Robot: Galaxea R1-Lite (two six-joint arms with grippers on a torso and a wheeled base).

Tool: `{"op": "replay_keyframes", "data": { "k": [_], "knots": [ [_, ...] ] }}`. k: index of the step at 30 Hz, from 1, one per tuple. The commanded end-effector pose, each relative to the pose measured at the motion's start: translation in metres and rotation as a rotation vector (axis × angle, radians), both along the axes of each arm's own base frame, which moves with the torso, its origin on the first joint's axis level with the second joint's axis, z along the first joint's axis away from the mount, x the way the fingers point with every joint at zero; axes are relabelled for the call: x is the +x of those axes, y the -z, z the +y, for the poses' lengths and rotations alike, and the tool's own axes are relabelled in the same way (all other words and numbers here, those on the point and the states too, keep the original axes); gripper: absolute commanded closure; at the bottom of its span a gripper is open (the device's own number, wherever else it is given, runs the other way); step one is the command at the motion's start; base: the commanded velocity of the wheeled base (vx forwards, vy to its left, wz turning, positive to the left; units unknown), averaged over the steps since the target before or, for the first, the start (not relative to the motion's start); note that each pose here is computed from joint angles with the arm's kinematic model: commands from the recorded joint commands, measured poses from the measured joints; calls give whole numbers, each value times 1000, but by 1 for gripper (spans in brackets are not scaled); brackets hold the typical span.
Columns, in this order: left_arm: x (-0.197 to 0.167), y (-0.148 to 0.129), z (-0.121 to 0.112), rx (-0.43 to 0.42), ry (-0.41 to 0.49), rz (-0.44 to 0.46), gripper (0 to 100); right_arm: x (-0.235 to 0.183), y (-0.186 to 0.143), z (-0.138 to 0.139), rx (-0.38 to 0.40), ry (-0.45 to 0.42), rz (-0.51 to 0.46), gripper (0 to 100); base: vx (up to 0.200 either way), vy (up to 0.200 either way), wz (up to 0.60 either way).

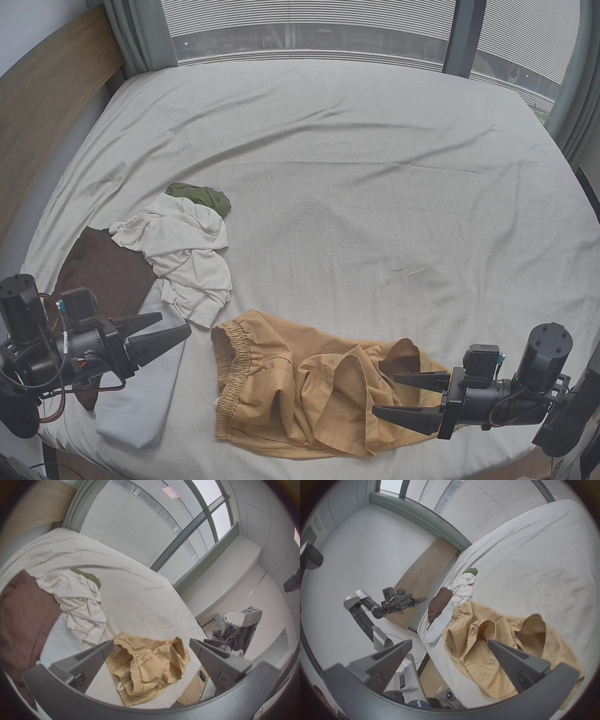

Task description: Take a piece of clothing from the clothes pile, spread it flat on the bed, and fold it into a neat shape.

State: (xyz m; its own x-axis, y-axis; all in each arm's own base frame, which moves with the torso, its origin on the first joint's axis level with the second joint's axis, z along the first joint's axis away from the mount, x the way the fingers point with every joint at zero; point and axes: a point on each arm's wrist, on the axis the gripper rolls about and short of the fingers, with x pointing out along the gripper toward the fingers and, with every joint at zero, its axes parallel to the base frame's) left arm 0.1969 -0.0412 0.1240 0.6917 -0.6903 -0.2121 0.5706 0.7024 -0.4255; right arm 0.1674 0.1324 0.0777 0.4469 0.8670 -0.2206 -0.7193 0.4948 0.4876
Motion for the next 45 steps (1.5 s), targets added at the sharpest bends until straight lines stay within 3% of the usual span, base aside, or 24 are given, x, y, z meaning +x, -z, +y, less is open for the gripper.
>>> {"op": "replay_keyframes", "data": {
  "k": [1,15,21,24,30,45],
  "knots": [
    [12,47,-7,11,15,199,0,1,3,0,-8,4,11,0,0,0,0],
    [24,70,-23,-17,41,270,0,2,3,0,-8,5,8,0,0,0,0],
    [35,81,-33,-18,37,217,0,2,2,-1,-7,9,2,0,0,0,0],
    [41,85,-42,-61,24,203,0,1,2,-1,-8,9,3,0,0,0,0],
    [55,91,-51,-83,-4,206,0,2,1,-1,-5,9,-1,0,0,0,0],
    [70,98,-74,-124,42,227,0,2,0,0,-3,7,-9,0,0,0,0]
  ]
}}
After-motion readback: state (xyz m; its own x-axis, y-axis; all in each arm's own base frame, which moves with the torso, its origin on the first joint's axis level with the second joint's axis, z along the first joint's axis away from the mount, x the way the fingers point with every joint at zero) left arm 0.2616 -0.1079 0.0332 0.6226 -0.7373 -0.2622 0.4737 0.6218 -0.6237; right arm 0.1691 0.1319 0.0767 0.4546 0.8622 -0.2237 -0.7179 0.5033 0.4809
